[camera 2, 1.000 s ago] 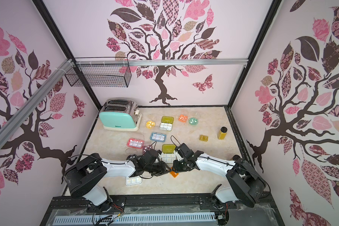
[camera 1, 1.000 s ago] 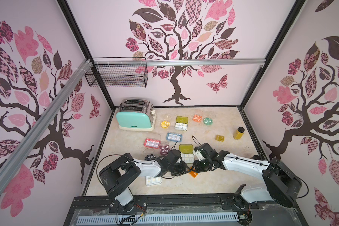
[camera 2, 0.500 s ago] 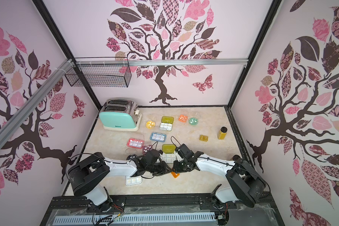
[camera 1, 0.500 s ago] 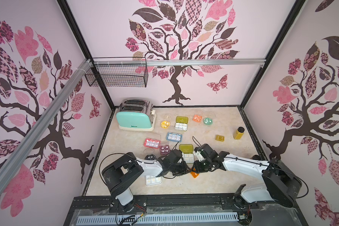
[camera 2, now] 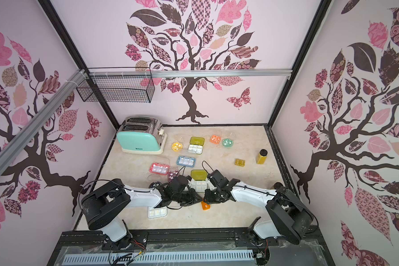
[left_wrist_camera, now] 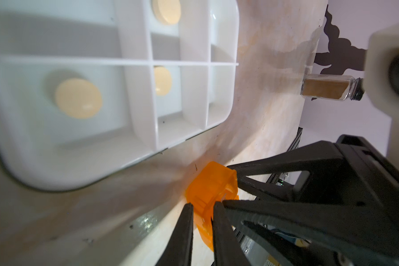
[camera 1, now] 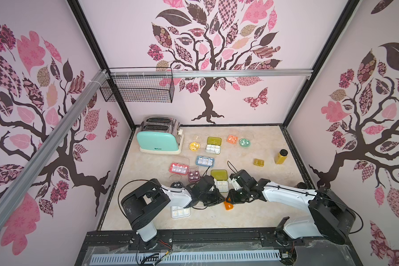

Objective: Close pillboxes
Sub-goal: Close the lid on the pillbox.

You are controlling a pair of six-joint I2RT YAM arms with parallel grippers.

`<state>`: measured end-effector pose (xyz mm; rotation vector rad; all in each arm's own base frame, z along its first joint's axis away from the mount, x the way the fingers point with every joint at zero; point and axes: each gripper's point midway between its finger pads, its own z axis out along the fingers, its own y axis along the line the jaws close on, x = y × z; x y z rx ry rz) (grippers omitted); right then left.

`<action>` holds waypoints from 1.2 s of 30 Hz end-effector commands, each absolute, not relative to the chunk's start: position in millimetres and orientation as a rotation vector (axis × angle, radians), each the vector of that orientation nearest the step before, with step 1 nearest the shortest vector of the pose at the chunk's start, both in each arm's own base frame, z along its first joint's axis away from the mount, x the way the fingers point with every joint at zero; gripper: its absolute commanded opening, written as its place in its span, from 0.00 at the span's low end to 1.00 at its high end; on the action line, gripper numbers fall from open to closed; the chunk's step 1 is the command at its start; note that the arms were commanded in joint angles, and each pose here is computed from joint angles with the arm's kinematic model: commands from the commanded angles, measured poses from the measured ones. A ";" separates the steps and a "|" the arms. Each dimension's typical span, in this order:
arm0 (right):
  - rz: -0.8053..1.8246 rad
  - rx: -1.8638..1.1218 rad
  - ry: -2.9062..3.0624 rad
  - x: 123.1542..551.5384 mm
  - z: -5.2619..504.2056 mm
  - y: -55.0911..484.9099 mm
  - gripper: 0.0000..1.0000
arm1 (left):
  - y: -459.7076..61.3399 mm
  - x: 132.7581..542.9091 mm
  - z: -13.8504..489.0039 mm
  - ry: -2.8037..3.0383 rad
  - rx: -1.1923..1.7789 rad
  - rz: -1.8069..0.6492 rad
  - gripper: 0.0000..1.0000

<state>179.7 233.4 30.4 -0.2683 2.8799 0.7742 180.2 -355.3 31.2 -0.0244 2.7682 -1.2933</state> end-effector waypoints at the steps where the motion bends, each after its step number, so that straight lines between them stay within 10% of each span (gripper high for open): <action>1: 0.777 -0.281 2.924 166.7 15.8 231.8 0.30 | -342.1 172.7 -2.9 2.856 -0.068 -1.168 0.17; 16: 0.763 -0.281 2.914 170.6 21.5 232.3 0.33 | -339.2 170.4 -7.9 2.860 -0.072 -1.165 0.14; 26: 0.612 -0.286 2.874 181.8 61.3 217.5 0.65 | -327.6 189.8 58.8 2.718 0.033 -1.118 0.51; 36: 0.455 -0.208 2.932 171.2 62.0 216.0 0.99 | -263.5 210.7 102.5 2.599 0.045 -0.844 0.54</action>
